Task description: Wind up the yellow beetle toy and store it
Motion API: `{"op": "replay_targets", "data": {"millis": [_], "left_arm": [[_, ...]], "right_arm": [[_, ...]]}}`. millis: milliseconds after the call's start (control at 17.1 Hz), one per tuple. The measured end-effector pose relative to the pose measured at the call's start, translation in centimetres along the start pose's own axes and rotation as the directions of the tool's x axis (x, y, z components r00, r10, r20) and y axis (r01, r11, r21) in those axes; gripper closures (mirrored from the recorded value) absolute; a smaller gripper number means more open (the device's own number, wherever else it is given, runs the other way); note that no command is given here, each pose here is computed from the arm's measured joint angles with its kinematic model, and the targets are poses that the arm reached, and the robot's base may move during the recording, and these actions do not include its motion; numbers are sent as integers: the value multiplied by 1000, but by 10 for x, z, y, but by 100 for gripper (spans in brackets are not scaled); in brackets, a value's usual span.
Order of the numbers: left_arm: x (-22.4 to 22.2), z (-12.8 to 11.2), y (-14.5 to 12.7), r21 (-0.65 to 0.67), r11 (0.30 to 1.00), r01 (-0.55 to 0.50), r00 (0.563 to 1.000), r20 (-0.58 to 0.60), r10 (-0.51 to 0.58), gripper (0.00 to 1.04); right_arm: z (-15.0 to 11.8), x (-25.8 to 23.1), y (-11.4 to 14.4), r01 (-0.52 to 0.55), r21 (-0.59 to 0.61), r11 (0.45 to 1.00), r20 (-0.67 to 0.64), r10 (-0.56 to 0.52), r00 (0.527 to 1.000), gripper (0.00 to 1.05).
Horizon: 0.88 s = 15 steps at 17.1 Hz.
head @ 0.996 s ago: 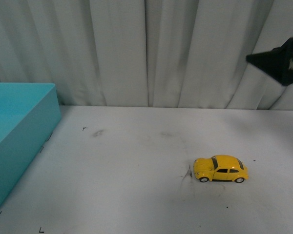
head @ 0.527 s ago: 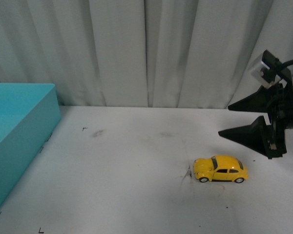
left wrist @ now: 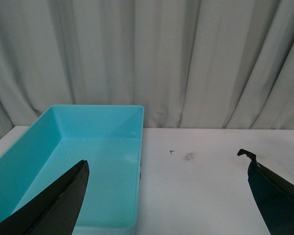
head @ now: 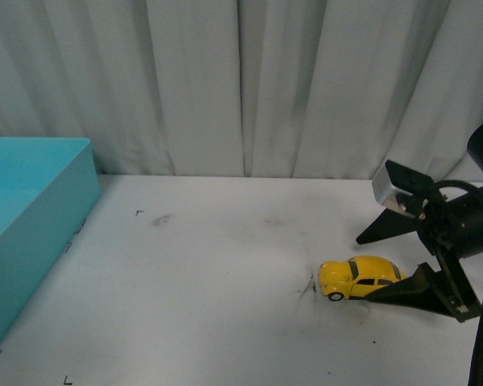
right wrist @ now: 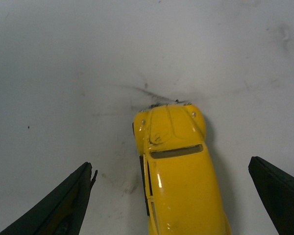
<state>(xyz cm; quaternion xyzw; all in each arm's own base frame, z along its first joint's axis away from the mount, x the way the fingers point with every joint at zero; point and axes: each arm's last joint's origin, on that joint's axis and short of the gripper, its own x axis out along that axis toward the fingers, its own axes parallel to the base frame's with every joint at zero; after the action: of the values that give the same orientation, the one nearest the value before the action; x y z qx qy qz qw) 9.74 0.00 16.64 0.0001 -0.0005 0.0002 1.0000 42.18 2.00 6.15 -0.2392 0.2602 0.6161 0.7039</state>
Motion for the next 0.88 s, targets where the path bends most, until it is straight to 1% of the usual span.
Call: {"op": "replay_targets", "data": {"millis": [117,352,469,586,644,820,879], "left_arm": [[0,0,0,0,1000,0,1000,0,0,7],[0,0,0,0,1000,0,1000,0,0,7],[0,0,0,0,1000,0,1000,0,0,7],[0,0,0,0,1000,0,1000,0,0,7],[0,0,0,0,1000,0,1000,0,0,7],[0,0,0,0,1000,0,1000,0,0,7],[0,0,0,0,1000,0,1000,0,0,7]], "right_arm": [[0,6,-4,-22,-40,999,-37,21,999,7],[7,13,-16,-34,-101,994,-87,25,996,7],[10,18,-17,-39,-113,993,-94,28,995,7],[14,28,-16,-48,-133,990,-135,30,990,8],[14,29,-17,-45,-138,989,-137,26,990,16],[13,32,-15,-46,-144,989,-150,24,988,47],[12,33,-14,-47,-143,989,-148,25,989,56]]}}
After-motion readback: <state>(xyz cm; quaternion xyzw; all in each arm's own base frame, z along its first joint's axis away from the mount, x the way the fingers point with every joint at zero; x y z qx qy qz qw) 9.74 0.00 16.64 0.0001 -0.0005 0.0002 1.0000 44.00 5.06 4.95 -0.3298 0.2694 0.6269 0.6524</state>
